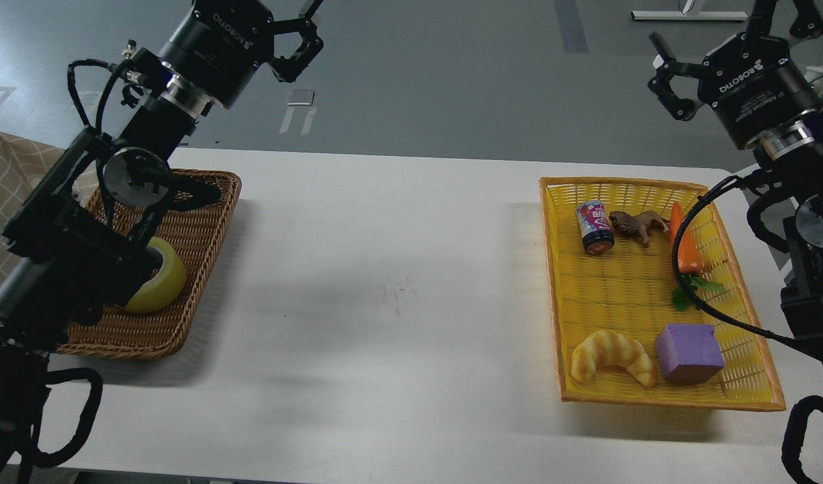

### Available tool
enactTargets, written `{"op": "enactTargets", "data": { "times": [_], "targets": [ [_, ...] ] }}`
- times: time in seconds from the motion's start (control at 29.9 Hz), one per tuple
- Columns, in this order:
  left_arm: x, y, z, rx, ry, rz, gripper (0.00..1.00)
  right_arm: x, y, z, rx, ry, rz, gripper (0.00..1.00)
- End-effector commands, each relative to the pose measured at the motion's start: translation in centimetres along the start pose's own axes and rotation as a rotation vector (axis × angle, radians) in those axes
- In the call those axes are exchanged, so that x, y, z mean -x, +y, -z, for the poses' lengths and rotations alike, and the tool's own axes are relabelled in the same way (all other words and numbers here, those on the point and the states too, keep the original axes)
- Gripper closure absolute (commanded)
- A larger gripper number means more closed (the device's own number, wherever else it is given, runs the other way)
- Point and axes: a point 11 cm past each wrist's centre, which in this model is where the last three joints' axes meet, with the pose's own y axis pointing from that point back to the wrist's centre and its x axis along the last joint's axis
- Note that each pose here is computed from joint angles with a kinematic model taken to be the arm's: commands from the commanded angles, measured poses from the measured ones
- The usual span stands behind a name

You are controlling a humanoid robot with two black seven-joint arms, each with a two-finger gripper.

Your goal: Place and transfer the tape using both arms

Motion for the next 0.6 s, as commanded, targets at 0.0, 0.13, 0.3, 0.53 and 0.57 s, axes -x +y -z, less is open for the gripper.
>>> {"op": "enactTargets", "data": {
  "times": [0.0,0.13,0.3,0.53,0.57],
  "targets": [
    [0.3,0.4,2.8,0.002,0.08,-0.011,0.02,0.6,-0.8,-0.8,0.013,-0.014,0.014,0.0],
    [0.6,1.0,5.3,-0.007,0.144,-0.026,0.02,1.4,-1.4,-2.1,0.016,-0.05,0.03,0.0],
    [0.9,1.3,6.8,-0.019,0.179,-0.031,0.02,2.2,-1.9,-3.2,0.019,-0.08,0.046,0.0],
    [1.0,1.3,7.2,-0.042,0.182,-0.029,0.02,2.4,-1.8,-3.5,0.01,-0.094,0.049,0.0],
    [1.0,1.3,7.3,-0.046,0.183,-0.028,0.02,2.5,-1.8,-3.5,0.006,-0.093,0.052,0.0]
  ]
}}
